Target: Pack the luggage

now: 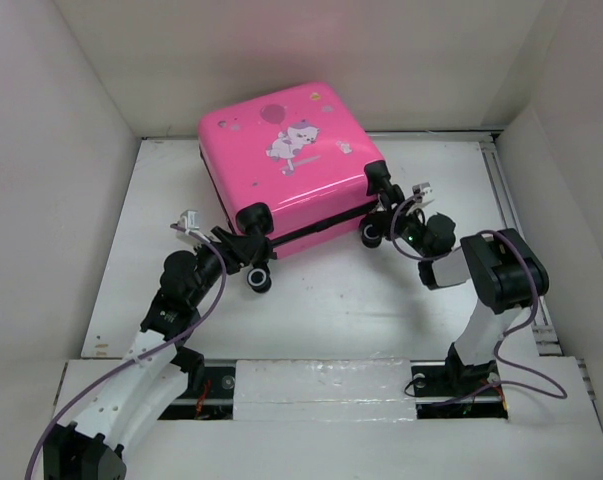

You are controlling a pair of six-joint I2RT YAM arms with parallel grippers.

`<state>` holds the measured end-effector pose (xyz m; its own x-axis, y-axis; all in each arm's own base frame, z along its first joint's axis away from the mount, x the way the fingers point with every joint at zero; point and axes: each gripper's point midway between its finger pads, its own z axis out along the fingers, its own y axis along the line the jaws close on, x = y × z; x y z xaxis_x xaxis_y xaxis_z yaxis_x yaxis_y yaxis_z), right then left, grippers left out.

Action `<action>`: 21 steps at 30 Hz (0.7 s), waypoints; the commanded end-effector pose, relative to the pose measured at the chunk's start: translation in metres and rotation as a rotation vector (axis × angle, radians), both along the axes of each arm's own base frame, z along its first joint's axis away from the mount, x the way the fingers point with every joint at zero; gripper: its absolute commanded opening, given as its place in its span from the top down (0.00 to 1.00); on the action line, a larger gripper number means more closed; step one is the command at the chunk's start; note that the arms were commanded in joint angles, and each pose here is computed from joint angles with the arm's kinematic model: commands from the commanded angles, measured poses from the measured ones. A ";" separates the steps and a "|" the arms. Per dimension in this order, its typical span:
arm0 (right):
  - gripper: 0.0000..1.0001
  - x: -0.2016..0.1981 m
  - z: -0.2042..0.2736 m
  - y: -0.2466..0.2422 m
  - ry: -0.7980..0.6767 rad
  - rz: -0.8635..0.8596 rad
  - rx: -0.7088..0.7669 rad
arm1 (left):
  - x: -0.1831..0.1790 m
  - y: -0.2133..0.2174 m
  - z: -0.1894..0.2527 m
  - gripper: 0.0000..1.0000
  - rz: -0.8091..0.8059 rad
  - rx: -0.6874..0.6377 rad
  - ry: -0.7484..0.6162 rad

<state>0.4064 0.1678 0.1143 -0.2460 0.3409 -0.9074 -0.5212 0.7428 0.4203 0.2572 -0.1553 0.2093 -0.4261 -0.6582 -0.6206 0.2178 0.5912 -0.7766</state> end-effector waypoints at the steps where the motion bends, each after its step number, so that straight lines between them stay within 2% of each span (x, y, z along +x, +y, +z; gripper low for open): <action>1: 0.66 -0.010 0.140 0.007 -0.585 0.082 0.099 | -0.014 -0.018 0.080 1.00 -0.117 -0.128 -0.244; 3: 0.79 -0.009 0.140 0.007 -0.594 0.079 0.088 | -0.014 -0.017 0.081 1.00 -0.116 -0.117 -0.240; 5: 0.70 -0.011 0.149 0.005 -0.637 0.070 0.066 | -0.013 -0.016 0.079 1.00 -0.105 -0.102 -0.231; 6: 0.54 -0.011 0.145 0.003 -0.622 0.057 0.068 | -0.013 -0.016 0.079 1.00 -0.105 -0.102 -0.231; 16: 0.55 0.007 0.146 -0.017 -0.647 -0.063 0.038 | -0.016 -0.009 0.086 1.00 -0.077 -0.078 -0.242; 19: 0.68 0.005 0.154 -0.012 -0.676 -0.045 0.031 | -0.016 -0.009 0.086 1.00 -0.077 -0.077 -0.242; 20: 0.89 0.006 0.157 -0.012 -0.685 -0.045 0.033 | -0.016 -0.009 0.086 1.00 -0.077 -0.077 -0.242; 21: 1.00 0.004 0.161 -0.012 -0.689 -0.043 0.042 | -0.016 -0.009 0.084 1.00 -0.077 -0.074 -0.232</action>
<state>0.4131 0.1633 0.1179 -0.2034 0.2773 -0.9390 -0.5622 0.7521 0.3439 0.2534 -0.1552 0.2086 -0.4351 -0.6415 -0.6318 0.2234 0.6028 -0.7660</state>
